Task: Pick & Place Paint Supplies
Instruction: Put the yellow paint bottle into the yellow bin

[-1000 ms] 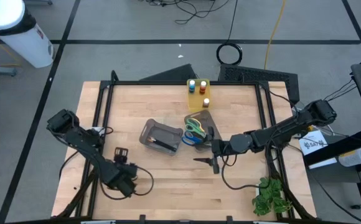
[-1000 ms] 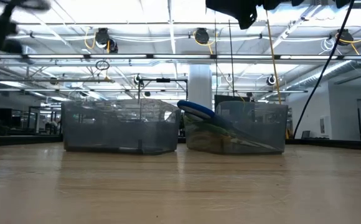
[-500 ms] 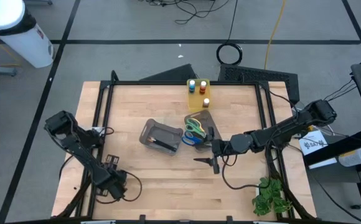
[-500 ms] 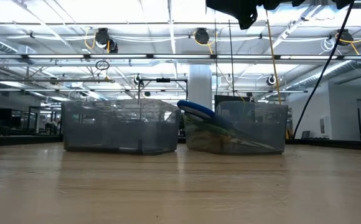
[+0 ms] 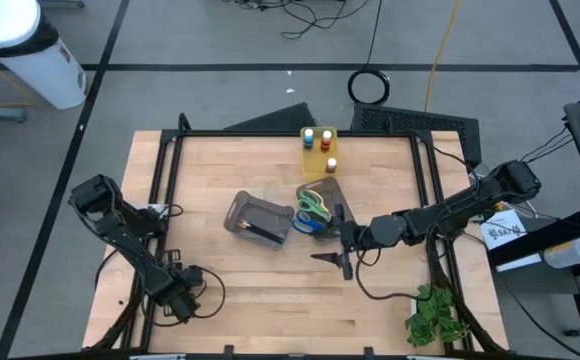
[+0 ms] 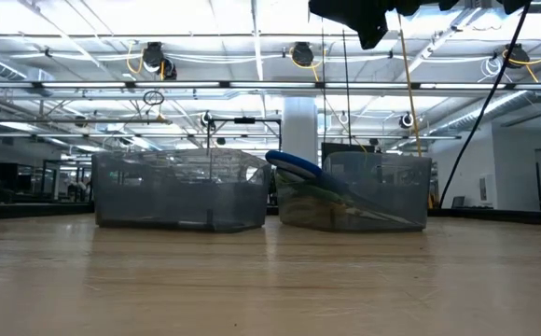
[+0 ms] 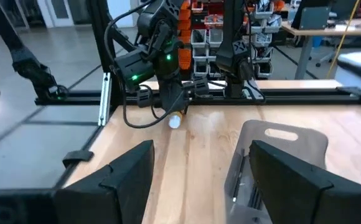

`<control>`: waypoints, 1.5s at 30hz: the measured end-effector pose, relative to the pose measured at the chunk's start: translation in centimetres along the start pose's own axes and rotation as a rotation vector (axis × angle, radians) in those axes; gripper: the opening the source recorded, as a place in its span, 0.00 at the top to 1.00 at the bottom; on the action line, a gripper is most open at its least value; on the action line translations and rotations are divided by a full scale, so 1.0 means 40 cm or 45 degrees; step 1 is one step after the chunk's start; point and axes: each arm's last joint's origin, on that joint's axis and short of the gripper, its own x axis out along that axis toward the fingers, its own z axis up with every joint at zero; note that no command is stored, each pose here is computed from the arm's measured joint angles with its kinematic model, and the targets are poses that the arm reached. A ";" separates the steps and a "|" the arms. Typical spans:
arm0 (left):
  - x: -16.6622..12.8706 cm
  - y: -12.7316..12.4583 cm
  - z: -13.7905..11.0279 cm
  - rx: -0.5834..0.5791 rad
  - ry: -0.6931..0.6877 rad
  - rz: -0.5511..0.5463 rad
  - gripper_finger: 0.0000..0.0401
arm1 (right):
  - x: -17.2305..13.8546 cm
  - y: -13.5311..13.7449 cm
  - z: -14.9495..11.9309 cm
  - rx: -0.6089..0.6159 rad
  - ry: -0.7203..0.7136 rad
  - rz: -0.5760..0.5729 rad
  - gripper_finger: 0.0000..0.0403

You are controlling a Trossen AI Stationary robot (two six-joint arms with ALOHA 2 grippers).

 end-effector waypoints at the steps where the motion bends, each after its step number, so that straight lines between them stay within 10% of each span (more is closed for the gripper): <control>1: 0.000 0.000 0.000 -0.003 -0.003 -0.001 0.54 | 0.000 0.000 0.000 0.021 0.000 0.000 0.39; 9: -0.041 -0.019 0.047 -0.039 -0.198 -0.014 0.70 | 0.000 0.006 -0.005 0.082 0.025 0.107 0.39; 26: -0.393 -0.104 0.324 0.404 -1.963 -0.111 0.70 | 0.064 0.044 -0.169 -0.004 0.016 0.217 0.39; 33: -0.395 -0.049 0.377 0.350 -1.937 -0.140 0.70 | 0.086 0.073 -0.147 -0.064 -0.429 0.219 0.39; 45: -0.361 -0.027 0.418 0.306 -1.853 -0.121 0.70 | 0.170 0.118 -0.090 -0.151 -0.267 0.092 0.39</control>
